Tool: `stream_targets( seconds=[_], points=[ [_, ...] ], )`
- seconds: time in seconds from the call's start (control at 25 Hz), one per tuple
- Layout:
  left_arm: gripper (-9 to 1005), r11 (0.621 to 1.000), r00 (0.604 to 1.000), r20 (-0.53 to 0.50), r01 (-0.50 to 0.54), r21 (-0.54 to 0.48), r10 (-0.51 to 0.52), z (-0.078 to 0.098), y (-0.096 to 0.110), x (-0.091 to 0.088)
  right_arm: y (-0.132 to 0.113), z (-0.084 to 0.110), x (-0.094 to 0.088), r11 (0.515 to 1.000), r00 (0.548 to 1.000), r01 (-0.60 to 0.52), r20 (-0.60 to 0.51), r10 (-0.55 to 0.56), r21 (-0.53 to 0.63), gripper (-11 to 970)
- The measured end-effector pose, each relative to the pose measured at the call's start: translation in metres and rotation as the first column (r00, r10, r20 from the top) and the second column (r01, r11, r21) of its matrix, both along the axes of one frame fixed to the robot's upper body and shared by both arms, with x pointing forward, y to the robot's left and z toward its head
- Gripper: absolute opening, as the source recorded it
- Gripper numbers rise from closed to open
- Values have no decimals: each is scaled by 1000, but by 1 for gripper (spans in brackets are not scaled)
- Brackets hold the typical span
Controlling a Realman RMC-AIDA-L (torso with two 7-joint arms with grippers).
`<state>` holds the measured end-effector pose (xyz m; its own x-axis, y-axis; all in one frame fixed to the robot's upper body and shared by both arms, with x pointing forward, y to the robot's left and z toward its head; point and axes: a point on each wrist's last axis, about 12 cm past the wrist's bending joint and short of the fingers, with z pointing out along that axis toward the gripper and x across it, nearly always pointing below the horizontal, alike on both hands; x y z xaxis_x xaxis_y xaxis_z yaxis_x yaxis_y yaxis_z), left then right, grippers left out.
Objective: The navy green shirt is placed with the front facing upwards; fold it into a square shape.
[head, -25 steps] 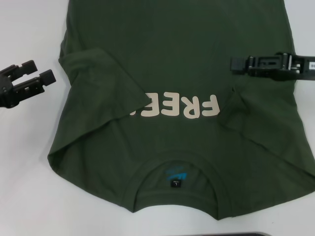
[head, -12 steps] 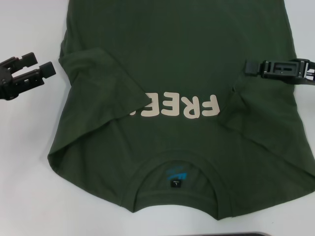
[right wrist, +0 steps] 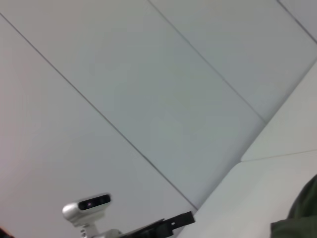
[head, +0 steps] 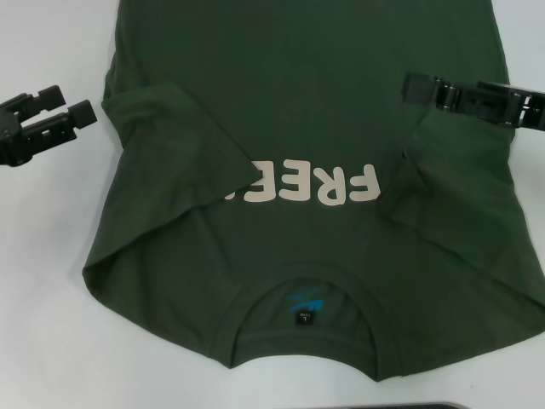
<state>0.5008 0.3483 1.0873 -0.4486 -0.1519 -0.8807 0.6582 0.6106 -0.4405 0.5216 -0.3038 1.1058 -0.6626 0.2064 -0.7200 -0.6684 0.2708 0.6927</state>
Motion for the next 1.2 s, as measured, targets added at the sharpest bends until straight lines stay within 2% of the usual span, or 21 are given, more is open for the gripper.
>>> stream_targets(
  seconds=[0.08, 0.36, 0.56, 0.72, 0.8, 0.96, 1.2],
  points=[
    [842, 1000, 1000, 1, -1, 2, 1, 1, 1, 1, 0, 1, 0, 999, 1000, 20, -21, -19, 36, 814],
    [842, 1000, 1000, -5, -11, 9, 11, 4, 6, 3, -7, -7, -10, 996, 996, 68, -55, -64, 56, 898],
    [842, 1000, 1000, -21, 8, -11, -8, 7, 6, 1, -15, -8, -23, 996, 992, 91, 83, -90, 1, 946],
    [842, 999, 999, -39, 17, -38, -18, 10, 10, -3, -24, -3, -42, 989, 962, 103, 263, -72, -106, 946],
    [841, 999, 999, -46, 21, -46, -23, 12, 11, -4, -30, -1, -50, 985, 949, 112, 309, -67, -129, 946],
    [841, 997, 999, -31, 37, -69, -39, 16, 12, -8, -35, 0, -59, 987, 938, 97, 343, -48, -127, 947],
    [841, 994, 997, -33, 62, -87, -65, 18, 11, -13, -24, -6, -61, 993, 952, 34, 307, 1, -109, 947]
  ],
)
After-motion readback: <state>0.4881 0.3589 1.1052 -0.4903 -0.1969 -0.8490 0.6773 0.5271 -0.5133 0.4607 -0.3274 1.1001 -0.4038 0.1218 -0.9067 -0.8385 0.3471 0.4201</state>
